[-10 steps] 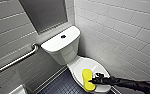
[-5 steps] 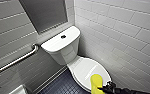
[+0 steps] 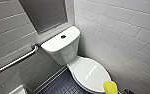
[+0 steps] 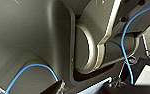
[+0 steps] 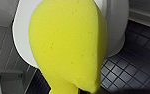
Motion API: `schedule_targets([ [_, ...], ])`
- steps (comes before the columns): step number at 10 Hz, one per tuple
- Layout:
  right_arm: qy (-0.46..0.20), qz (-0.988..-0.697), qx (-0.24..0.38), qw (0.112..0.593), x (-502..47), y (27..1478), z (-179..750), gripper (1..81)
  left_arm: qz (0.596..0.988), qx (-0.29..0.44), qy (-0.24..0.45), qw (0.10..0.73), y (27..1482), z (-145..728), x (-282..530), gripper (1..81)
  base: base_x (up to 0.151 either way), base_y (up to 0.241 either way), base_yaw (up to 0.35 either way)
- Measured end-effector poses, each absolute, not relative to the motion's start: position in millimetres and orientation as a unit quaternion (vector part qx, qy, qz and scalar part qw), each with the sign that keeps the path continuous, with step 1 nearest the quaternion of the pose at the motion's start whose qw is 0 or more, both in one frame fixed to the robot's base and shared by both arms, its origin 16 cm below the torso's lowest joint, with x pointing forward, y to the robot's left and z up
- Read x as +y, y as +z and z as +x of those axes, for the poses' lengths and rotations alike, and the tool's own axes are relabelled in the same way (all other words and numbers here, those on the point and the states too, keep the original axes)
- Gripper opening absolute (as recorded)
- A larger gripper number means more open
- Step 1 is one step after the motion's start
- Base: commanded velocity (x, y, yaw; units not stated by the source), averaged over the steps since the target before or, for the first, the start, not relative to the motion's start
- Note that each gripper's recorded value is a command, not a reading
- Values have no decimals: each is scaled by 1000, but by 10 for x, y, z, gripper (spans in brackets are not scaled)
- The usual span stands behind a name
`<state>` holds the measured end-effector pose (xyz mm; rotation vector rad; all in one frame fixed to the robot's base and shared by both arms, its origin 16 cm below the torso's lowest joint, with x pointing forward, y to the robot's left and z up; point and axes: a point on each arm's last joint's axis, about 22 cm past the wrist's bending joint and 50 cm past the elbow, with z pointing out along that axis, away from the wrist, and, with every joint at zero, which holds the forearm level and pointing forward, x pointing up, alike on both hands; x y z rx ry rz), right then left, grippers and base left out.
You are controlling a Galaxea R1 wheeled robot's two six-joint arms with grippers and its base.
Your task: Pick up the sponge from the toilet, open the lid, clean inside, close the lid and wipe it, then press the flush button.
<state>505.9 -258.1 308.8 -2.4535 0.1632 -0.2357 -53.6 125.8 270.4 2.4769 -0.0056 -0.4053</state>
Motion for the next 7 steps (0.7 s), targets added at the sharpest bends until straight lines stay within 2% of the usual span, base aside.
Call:
schedule_targets([
  [3, -56, -947, 102, 299, -3021, 2912, 4333, 10, 943, -5, -158, 294, 2638, -586, 1423, 811, 0, 0, 0],
  [7, -22, -945, 198, 258, -3507, 2741, 2985, 10, 944, -5, -155, 290, 2617, -589, 1454, 811, 0, 0, 0],
])
